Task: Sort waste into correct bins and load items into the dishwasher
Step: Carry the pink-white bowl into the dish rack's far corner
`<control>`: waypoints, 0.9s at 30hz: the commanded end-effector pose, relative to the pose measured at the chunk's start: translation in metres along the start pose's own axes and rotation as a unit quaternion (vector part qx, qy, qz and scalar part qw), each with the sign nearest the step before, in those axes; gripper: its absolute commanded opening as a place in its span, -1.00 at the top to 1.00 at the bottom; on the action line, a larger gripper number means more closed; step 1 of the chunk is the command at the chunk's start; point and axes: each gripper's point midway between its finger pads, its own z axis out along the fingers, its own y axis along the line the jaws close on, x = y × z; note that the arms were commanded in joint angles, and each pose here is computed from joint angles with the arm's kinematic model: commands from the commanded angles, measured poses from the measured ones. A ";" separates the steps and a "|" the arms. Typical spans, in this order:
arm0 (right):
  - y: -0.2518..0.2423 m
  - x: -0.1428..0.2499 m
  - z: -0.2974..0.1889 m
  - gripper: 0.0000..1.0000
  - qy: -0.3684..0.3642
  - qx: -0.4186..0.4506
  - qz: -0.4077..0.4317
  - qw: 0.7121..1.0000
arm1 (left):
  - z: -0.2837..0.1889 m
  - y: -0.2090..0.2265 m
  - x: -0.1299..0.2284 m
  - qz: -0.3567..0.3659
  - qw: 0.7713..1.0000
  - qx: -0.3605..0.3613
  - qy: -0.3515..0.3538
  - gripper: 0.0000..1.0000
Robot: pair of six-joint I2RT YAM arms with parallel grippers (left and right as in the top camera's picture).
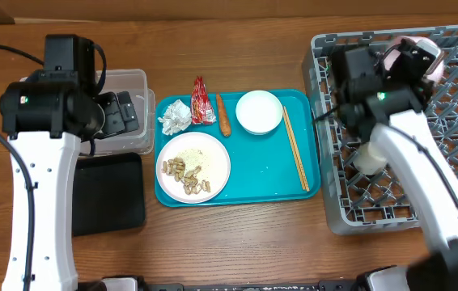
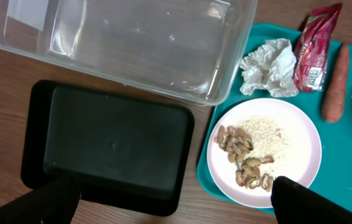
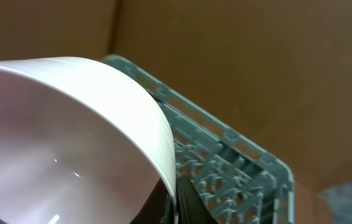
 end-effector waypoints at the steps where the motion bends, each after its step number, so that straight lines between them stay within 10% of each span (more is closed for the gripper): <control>1: -0.003 0.016 0.040 0.92 0.008 0.070 -0.023 0.997 | 0.007 0.000 -0.005 -0.010 1.000 -0.007 0.006 -1.00; 24: 0.076 0.076 0.069 0.92 0.062 0.020 -0.178 0.982 | 0.026 -0.003 -0.005 -0.006 0.999 -0.016 0.032 -1.00; 27: 0.078 0.074 0.052 0.31 0.057 0.003 -0.192 0.980 | 0.026 -0.003 -0.005 -0.006 0.999 -0.016 0.032 -1.00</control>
